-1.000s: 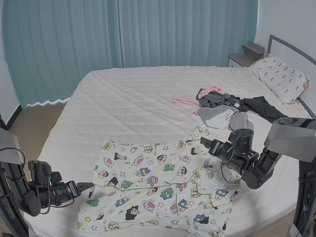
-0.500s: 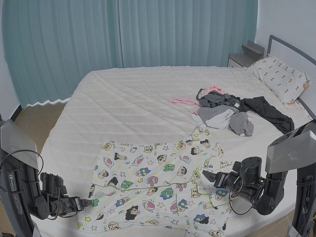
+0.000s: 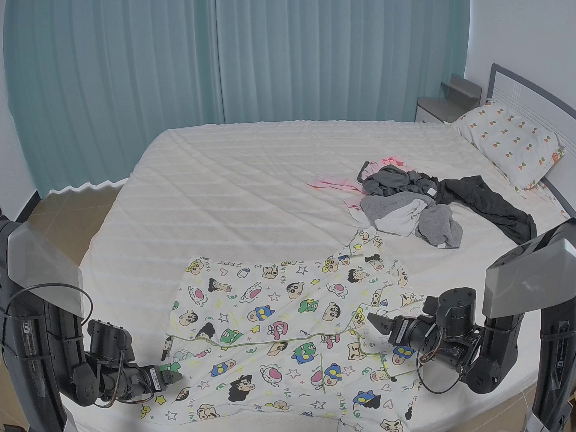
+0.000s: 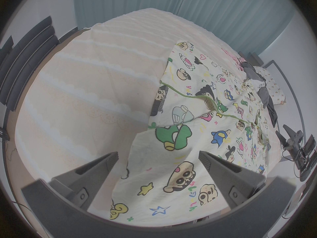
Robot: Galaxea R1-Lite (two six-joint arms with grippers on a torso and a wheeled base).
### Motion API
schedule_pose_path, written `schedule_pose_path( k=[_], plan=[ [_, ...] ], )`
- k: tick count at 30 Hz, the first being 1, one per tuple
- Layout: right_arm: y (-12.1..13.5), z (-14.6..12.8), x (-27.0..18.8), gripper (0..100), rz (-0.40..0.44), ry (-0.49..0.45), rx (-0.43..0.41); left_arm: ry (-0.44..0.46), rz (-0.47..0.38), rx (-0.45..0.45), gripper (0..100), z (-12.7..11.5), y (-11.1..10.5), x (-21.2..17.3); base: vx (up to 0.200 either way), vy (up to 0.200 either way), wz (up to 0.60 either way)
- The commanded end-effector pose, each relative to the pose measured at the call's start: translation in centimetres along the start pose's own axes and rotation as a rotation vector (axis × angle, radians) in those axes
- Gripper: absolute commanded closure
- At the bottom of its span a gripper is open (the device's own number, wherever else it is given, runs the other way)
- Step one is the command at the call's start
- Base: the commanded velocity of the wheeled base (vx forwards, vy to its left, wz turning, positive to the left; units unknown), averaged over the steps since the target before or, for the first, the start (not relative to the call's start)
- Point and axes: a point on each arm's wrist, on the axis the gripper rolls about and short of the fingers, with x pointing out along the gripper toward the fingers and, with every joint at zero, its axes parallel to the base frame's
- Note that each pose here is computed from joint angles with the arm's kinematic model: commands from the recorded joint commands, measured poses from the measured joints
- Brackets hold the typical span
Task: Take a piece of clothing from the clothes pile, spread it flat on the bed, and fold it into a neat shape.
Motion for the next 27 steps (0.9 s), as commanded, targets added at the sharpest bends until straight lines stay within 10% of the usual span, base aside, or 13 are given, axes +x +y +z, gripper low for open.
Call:
schedule_pose_path(
  k=[1,27],
  plan=[
    [0.1,-0.1,0.1,0,0.005,-0.002,-0.001,0.003,0.007,0.003,100,-0.3,0.0,-0.4,0.0,0.0,0.0],
    [0.6,-0.3,0.0,0,0.02,0.002,-0.007,0.053,-0.152,0.168,100,-3.1,-5.5,-1.9,0.0,0.0,0.0]
  ],
)
